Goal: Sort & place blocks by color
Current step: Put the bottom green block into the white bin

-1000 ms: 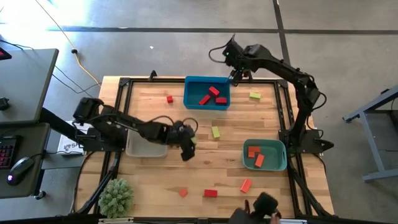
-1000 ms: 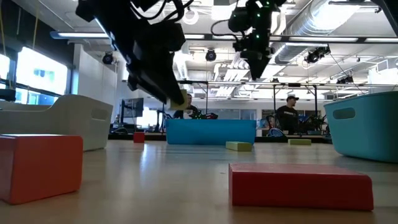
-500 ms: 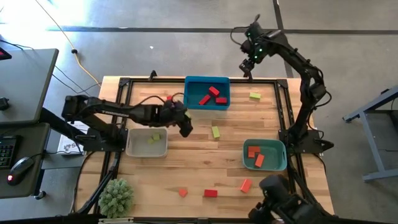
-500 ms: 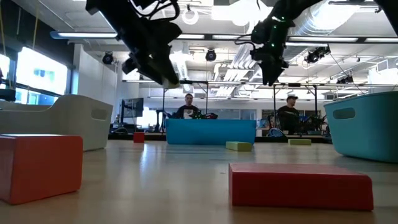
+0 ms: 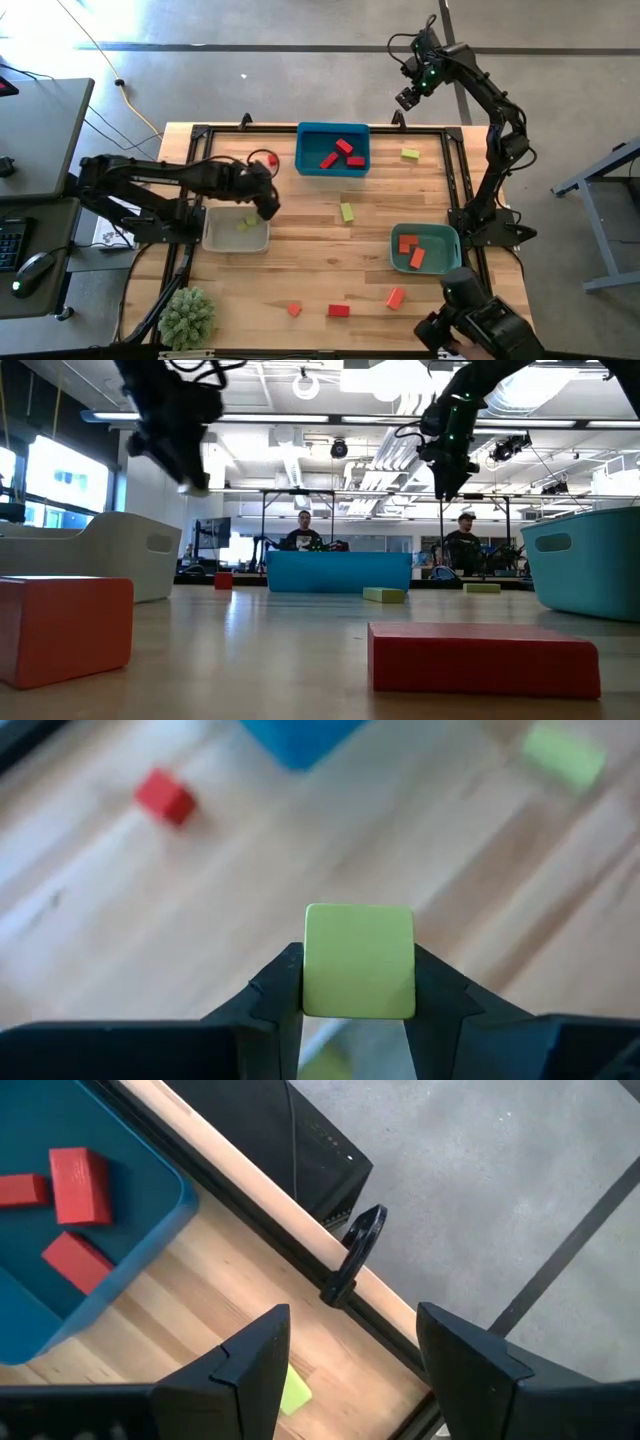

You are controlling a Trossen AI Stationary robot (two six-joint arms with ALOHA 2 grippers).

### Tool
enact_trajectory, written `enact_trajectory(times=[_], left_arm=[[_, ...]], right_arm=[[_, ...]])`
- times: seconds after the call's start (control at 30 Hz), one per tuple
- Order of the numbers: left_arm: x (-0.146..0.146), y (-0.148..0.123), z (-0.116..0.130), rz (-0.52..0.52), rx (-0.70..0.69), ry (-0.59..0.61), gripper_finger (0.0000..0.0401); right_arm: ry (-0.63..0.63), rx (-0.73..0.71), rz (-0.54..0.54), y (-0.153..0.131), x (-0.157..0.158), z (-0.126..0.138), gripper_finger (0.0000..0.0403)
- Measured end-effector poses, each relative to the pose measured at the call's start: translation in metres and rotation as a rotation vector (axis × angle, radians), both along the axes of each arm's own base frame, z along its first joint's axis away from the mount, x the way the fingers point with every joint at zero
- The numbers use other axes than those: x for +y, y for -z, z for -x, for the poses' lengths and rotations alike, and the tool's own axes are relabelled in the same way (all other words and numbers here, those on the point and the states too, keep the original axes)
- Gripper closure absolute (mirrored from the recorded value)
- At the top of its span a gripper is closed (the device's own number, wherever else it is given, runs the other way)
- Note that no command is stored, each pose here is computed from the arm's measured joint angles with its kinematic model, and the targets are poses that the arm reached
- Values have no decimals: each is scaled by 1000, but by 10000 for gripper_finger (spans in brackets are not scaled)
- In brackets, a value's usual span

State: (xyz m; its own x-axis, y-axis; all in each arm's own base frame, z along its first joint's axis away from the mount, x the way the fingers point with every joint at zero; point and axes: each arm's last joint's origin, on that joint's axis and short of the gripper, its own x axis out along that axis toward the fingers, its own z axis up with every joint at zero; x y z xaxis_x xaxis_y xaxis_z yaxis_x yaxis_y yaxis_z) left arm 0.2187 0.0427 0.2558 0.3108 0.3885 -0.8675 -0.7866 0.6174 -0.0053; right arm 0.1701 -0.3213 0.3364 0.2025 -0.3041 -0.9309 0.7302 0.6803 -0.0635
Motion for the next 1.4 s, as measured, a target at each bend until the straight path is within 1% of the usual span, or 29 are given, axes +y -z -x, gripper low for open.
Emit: enact_trajectory(times=[0.13,0.3,0.47,0.53,0.67,0.83,0.93,1.27,1.4], left_arm=[[-12,0,15,96,100,58,297],[-25,4,29,191,273,190,297],[-35,23,38,272,370,319,295],[-39,33,42,288,410,356,292],[-42,47,49,295,469,398,294],[-43,59,56,317,523,441,292],[-43,63,59,316,544,481,289],[-34,65,59,308,553,569,287],[-29,65,59,309,555,582,286]], right_arm=[[-19,6,2,0,0,0,197],[-36,14,1,0,1,0,197],[-57,32,-7,1,2,1,197],[-49,32,-13,1,2,1,197],[-21,24,-28,1,3,1,197],[-1,-31,-102,2,8,-1,197],[8,-25,-137,3,14,-7,197],[-80,39,-266,6,57,-47,197],[-117,64,-303,6,77,-64,197]])
